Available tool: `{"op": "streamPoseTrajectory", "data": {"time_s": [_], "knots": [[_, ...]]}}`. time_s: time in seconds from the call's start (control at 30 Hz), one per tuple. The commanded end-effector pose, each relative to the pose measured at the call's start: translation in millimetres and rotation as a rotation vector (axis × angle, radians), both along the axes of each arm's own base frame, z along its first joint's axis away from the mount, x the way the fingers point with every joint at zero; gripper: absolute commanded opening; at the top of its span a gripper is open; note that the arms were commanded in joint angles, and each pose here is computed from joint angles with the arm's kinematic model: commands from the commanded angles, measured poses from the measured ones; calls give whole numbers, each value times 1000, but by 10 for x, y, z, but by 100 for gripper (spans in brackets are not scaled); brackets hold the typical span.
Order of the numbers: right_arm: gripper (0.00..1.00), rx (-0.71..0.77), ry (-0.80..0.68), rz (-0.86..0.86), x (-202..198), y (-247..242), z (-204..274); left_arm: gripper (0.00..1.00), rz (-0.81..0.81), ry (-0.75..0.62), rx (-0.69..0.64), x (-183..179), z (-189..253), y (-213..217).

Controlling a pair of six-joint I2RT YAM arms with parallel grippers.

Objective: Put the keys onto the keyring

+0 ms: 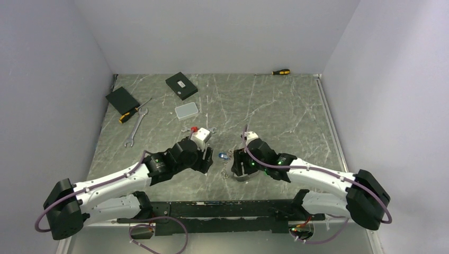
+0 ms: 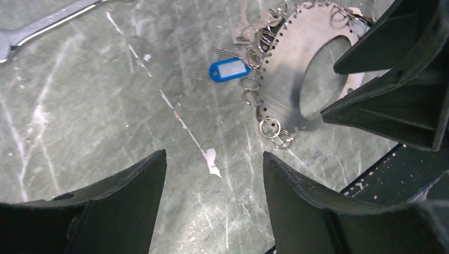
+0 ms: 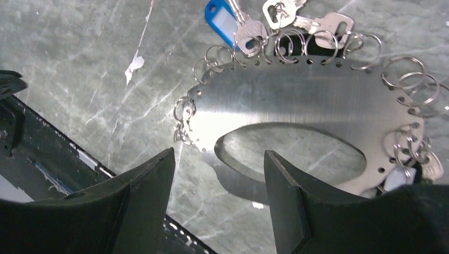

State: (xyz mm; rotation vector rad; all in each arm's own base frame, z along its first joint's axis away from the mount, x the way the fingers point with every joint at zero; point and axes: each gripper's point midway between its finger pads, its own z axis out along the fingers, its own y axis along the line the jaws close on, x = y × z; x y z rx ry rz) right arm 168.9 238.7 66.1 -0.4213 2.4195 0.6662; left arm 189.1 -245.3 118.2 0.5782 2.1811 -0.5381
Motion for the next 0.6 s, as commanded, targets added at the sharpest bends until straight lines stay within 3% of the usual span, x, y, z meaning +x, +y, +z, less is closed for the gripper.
{"op": "streamPoseTrajectory", "data": {"time_s": [0.0,0.2,0.43,0.57], "knots": [[65,71,-1,43,83,288,47,70,102,-23,2,93,66,146],[68,-34,54,381,-181,380,-189,70,96,-22,2,59,71,187],[69,-76,5,441,-179,371,-165,70,88,-43,-4,58,127,208],[67,-184,19,431,-185,326,-258,70,95,-52,-3,66,143,230]]}}
